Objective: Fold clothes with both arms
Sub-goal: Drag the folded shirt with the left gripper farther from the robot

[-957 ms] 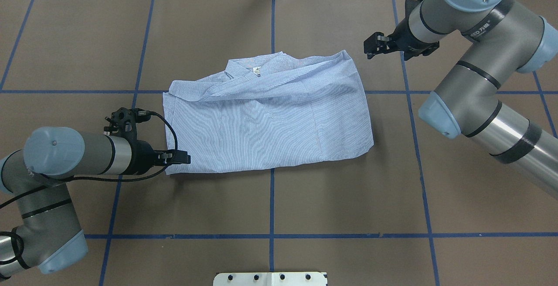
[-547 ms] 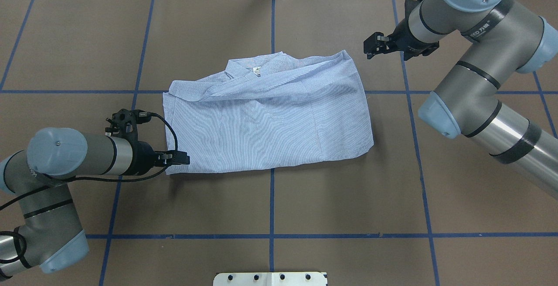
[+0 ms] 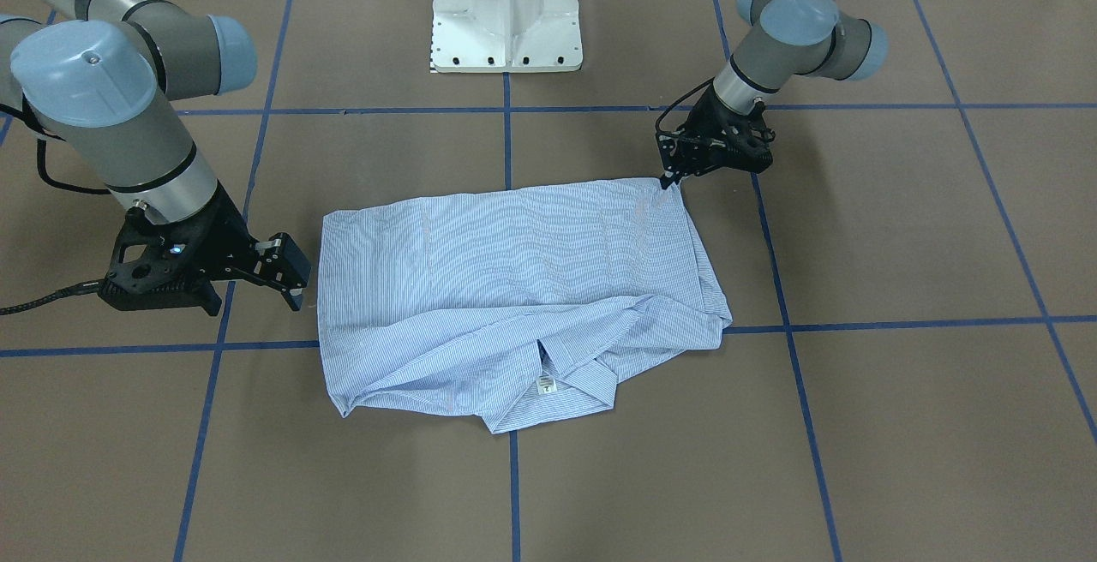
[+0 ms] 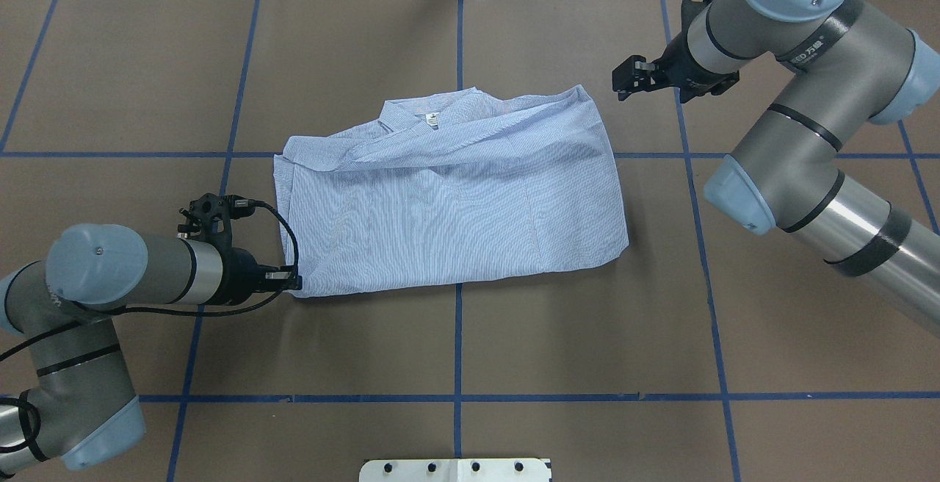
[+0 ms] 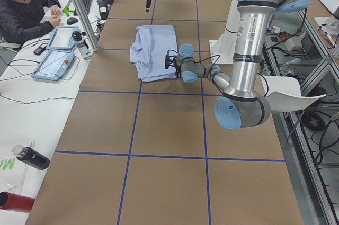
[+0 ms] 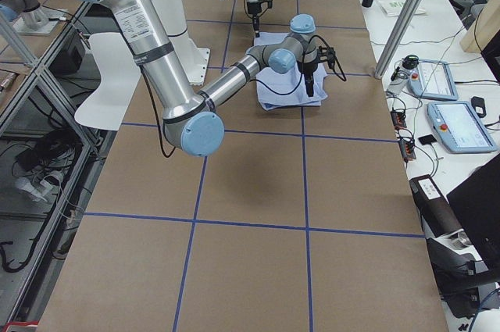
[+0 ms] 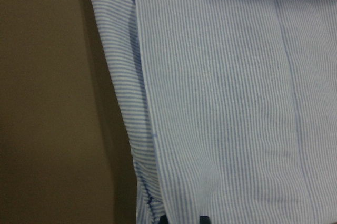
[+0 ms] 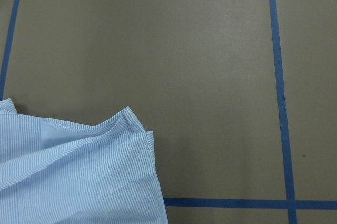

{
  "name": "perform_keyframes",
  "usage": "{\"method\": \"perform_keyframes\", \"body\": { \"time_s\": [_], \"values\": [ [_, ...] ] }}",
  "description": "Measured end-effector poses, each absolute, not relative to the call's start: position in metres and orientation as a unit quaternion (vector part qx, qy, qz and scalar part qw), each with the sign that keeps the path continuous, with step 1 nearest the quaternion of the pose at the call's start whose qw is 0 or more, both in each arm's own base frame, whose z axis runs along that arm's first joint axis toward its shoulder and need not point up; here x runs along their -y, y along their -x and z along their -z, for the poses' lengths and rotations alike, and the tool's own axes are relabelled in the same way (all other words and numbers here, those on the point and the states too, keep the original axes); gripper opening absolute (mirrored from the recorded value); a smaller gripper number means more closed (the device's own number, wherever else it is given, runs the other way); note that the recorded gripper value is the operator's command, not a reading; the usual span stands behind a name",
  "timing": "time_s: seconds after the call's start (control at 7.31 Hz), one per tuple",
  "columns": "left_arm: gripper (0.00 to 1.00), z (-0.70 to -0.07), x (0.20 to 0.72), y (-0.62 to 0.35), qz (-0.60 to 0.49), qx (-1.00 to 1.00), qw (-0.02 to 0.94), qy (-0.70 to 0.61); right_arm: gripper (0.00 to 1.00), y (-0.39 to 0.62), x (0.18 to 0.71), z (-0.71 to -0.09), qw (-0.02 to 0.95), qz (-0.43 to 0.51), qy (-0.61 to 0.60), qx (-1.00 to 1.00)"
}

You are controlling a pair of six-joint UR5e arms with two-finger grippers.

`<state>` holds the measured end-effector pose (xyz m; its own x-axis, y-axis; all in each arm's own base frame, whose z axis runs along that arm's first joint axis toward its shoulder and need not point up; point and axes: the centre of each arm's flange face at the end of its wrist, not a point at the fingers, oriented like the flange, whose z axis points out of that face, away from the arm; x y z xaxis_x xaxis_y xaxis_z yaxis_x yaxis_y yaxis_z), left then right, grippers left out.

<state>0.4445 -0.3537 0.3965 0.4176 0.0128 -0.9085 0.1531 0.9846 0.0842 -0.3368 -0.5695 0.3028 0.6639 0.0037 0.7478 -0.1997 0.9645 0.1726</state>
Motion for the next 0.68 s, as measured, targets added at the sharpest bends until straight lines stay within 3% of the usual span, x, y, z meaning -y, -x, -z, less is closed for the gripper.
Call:
{"method": "perform_keyframes", "body": {
  "time_s": [0.41,0.68],
  "values": [
    [0.00,-0.414,0.375,-0.414,0.038,-0.495,0.863,-0.095,1.00,0.337,0.569,-0.301,0.903,-0.059,-0.121,0.408],
    [0.00,-0.413,0.449,-0.399,0.033,-0.437,0.889,-0.137,1.00,0.338,0.569,-0.298,0.902,-0.059,-0.121,0.409]
  ]
}}
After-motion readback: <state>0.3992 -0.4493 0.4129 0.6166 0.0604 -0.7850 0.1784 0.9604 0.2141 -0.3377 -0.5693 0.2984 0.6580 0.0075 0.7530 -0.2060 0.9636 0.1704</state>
